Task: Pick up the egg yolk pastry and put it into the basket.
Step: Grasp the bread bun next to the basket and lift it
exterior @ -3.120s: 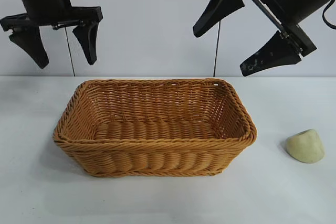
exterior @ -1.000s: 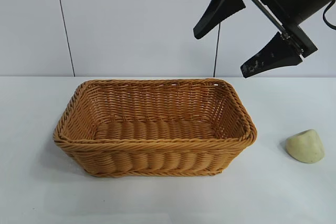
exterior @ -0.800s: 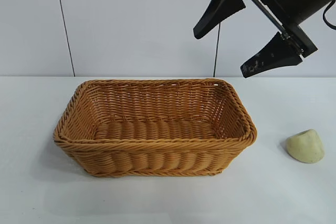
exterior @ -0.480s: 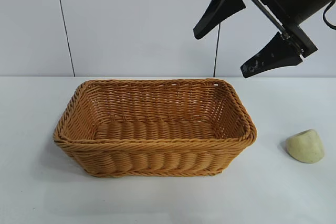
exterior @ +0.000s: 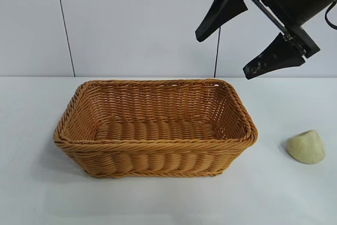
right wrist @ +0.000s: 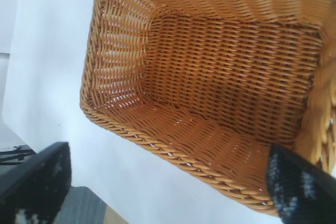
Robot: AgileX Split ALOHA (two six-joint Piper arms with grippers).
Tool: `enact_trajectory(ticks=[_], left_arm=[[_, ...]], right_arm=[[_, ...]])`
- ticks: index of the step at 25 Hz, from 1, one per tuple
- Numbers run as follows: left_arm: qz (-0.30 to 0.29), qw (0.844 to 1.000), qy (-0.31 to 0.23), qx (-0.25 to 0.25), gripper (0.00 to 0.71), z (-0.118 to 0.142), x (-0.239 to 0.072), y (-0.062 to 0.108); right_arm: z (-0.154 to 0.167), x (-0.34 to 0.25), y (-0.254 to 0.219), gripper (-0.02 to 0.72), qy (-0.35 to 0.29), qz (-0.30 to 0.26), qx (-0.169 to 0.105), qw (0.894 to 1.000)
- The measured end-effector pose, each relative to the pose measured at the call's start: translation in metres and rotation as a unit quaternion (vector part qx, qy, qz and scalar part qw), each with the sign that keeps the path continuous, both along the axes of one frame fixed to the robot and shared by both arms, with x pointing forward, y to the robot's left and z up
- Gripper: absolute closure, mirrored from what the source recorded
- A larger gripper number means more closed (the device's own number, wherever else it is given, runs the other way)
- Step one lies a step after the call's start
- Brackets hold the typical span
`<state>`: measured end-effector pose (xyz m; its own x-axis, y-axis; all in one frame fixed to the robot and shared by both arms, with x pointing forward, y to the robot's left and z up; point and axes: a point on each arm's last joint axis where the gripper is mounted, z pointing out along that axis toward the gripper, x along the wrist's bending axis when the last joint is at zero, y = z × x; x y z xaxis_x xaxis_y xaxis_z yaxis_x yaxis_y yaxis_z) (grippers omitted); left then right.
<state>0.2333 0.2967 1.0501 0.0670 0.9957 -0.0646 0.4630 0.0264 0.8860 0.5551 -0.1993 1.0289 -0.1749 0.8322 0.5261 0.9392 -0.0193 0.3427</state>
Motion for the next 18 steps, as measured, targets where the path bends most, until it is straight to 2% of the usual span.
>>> enact_trajectory(ticks=[4, 9, 13, 18], left_arm=[[0.000, 1.000, 0.000, 0.000, 0.016, 0.000, 0.000, 0.000], [0.000, 1.000, 0.000, 0.000, 0.016, 0.000, 0.000, 0.000], [0.000, 1.000, 0.000, 0.000, 0.016, 0.000, 0.000, 0.000], [0.000, 1.000, 0.000, 0.000, 0.016, 0.000, 0.000, 0.000]], right_arm=[[-0.008, -0.002, -0.011, 0.008, 0.013, -0.001, -0.075, 0.997], [-0.013, -0.003, -0.027, 0.008, 0.020, -0.012, -0.166, 0.986], [-0.015, -0.001, -0.050, 0.008, 0.034, -0.048, -0.202, 0.978], [-0.016, 0.003, -0.088, 0.008, 0.049, -0.108, -0.206, 0.971]])
